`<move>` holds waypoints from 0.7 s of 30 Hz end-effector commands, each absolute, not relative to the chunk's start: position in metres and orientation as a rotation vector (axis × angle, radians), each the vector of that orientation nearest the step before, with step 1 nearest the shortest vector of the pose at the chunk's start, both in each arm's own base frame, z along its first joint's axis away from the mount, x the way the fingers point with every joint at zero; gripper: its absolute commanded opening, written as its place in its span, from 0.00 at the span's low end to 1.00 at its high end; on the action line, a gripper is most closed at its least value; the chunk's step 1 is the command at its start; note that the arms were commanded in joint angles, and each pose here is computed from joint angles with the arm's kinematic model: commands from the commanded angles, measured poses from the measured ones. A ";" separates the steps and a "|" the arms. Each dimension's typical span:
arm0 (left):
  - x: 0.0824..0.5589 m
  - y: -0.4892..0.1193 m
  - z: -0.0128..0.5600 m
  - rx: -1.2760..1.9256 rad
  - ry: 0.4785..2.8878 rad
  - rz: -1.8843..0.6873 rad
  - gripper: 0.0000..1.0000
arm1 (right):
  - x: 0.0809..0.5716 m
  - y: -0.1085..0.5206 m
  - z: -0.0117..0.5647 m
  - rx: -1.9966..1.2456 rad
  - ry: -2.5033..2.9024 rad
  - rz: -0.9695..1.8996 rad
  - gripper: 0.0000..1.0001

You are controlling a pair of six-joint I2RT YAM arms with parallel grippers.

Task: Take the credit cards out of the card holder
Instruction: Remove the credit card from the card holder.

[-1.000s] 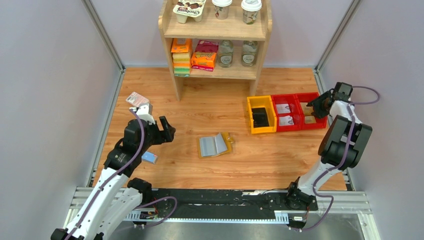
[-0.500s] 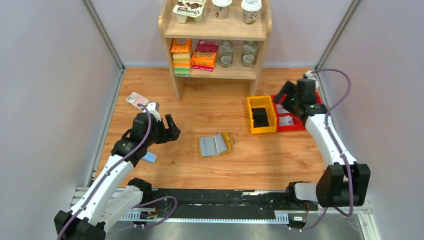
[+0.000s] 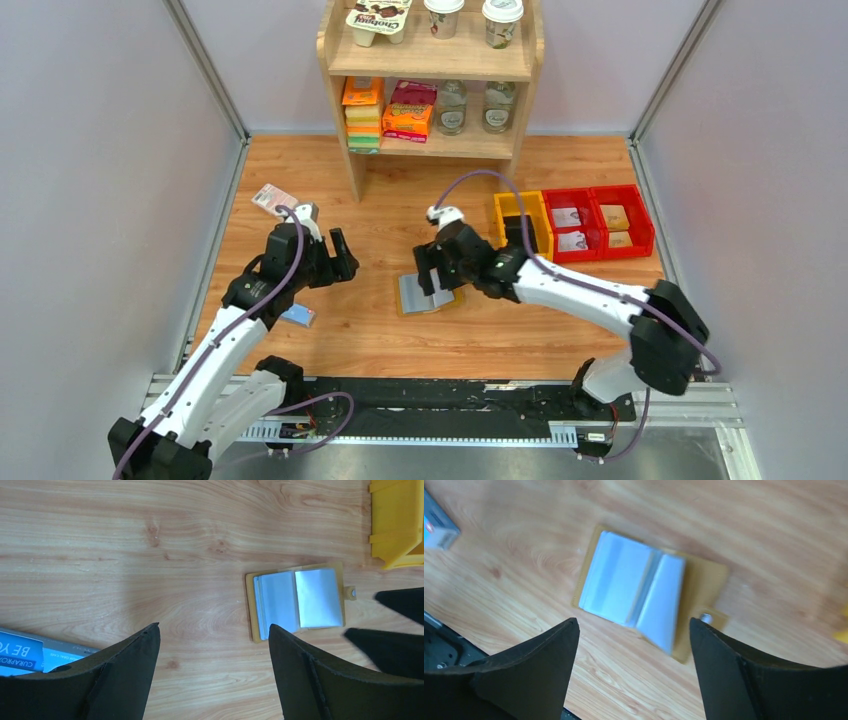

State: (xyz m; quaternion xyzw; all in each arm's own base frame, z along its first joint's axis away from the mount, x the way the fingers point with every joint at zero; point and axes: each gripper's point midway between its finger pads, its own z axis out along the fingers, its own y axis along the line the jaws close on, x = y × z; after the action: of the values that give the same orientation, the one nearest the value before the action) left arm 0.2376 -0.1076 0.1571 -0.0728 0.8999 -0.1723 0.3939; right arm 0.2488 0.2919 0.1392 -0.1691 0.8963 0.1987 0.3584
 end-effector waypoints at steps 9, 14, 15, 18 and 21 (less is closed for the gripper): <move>0.217 -0.111 0.177 -0.082 2.234 -0.510 0.86 | 0.239 0.354 0.073 -0.586 2.459 0.358 0.86; 0.206 -0.113 0.181 -0.060 2.206 -0.557 0.86 | 0.236 0.352 0.047 -0.615 2.506 0.320 0.82; 0.203 -0.113 0.180 -0.058 2.216 -0.559 0.86 | 0.235 0.354 0.045 -0.621 2.511 0.324 0.81; 0.197 -0.116 0.181 -0.043 2.218 -0.591 0.86 | 0.234 0.356 0.036 -0.627 2.521 0.314 0.79; 0.193 -0.120 0.176 -0.030 2.234 -0.625 0.86 | 0.235 0.348 0.028 -0.619 2.538 0.259 0.77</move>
State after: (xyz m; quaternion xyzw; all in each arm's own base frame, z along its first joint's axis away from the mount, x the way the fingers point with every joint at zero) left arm 0.2017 -0.1145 0.1833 -0.0276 0.8780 -0.2314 0.4180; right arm 0.2281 0.3459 0.0295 -0.2362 0.9338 0.1093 0.2455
